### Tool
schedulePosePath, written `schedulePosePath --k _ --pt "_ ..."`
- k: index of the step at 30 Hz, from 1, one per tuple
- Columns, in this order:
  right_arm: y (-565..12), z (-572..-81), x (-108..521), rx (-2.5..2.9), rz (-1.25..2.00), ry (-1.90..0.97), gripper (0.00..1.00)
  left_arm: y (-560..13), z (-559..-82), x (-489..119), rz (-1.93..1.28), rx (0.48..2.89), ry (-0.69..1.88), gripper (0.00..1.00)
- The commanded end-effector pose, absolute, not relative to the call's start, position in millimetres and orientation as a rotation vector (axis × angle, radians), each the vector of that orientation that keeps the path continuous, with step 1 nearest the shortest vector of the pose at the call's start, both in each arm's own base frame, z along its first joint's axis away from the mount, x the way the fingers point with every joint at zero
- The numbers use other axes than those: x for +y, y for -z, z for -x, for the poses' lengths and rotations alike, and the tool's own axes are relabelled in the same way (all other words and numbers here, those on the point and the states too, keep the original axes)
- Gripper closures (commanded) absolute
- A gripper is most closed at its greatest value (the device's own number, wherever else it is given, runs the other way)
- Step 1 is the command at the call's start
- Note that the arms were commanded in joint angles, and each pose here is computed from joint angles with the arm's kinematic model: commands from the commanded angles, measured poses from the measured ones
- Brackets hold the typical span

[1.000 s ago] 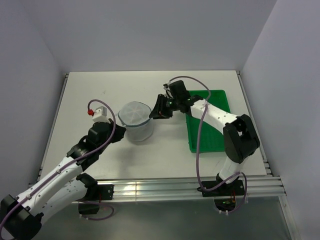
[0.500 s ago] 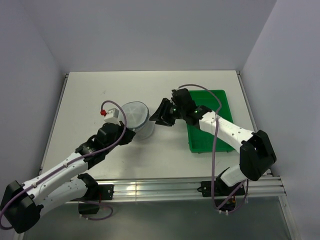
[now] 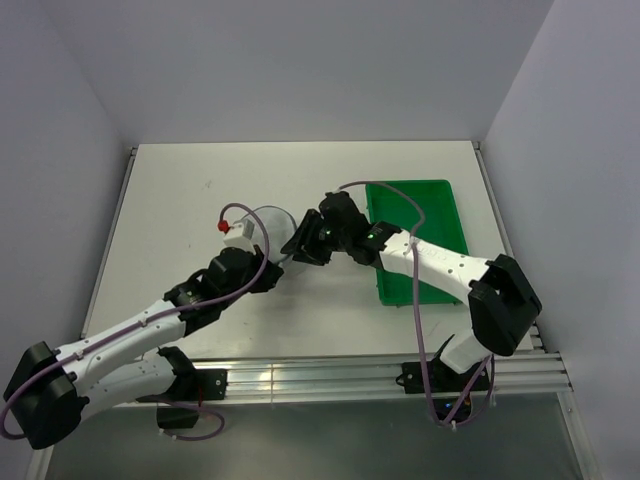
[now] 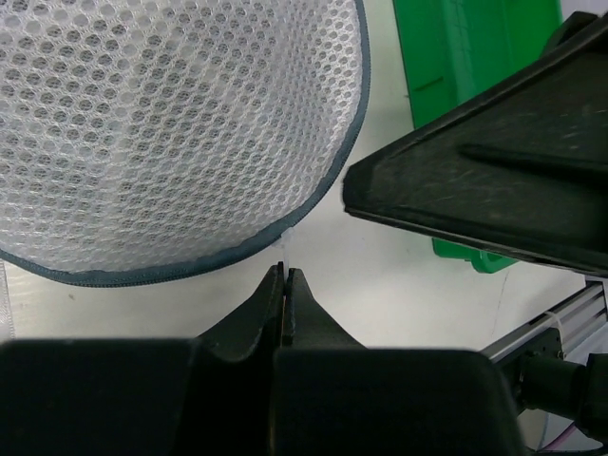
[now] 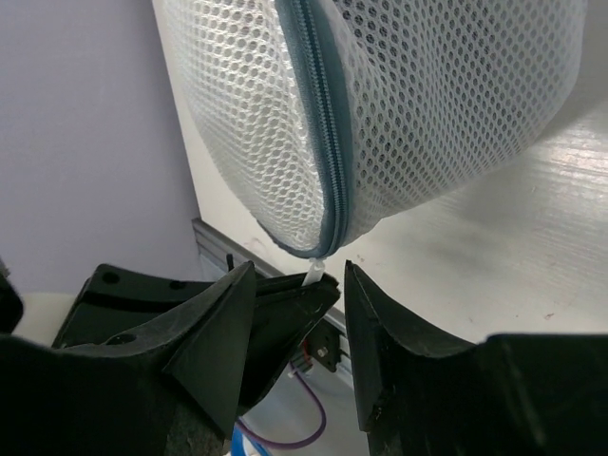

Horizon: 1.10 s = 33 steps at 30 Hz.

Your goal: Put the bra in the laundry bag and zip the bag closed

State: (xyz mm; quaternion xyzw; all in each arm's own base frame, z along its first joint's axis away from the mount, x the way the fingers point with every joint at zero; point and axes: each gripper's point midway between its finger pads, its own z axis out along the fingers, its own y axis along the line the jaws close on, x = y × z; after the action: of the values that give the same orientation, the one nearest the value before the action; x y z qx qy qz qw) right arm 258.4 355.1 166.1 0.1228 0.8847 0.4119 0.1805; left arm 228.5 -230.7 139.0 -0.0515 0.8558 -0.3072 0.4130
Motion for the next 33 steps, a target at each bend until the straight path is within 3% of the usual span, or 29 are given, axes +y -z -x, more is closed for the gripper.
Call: schedulePosePath --k 1,12,16,19,33 --pt "-177.6 -267.7 364.1 2.445 -0.351 -1.162 0.51 -170.4 -239.5 -241.2 0.135 2.064 0.825 1.0" --pt "-157.7 -278.5 375.1 2.467 -0.353 -1.121 0.63 -172.7 -242.0 -243.0 0.124 2.072 0.809 1.0" --pt "-162.5 -284.1 376.2 2.455 -0.365 -1.116 0.9 -164.9 -241.8 -239.9 0.134 2.096 0.78 1.0" --pt "-166.8 -289.7 373.4 2.444 -0.384 -1.11 1.0 -164.3 -240.6 -235.8 0.149 2.095 0.771 1.0" --pt "-174.8 -320.0 335.1 2.421 -0.424 -1.086 1.0 -151.8 -243.4 -189.9 0.289 2.104 0.619 1.0"
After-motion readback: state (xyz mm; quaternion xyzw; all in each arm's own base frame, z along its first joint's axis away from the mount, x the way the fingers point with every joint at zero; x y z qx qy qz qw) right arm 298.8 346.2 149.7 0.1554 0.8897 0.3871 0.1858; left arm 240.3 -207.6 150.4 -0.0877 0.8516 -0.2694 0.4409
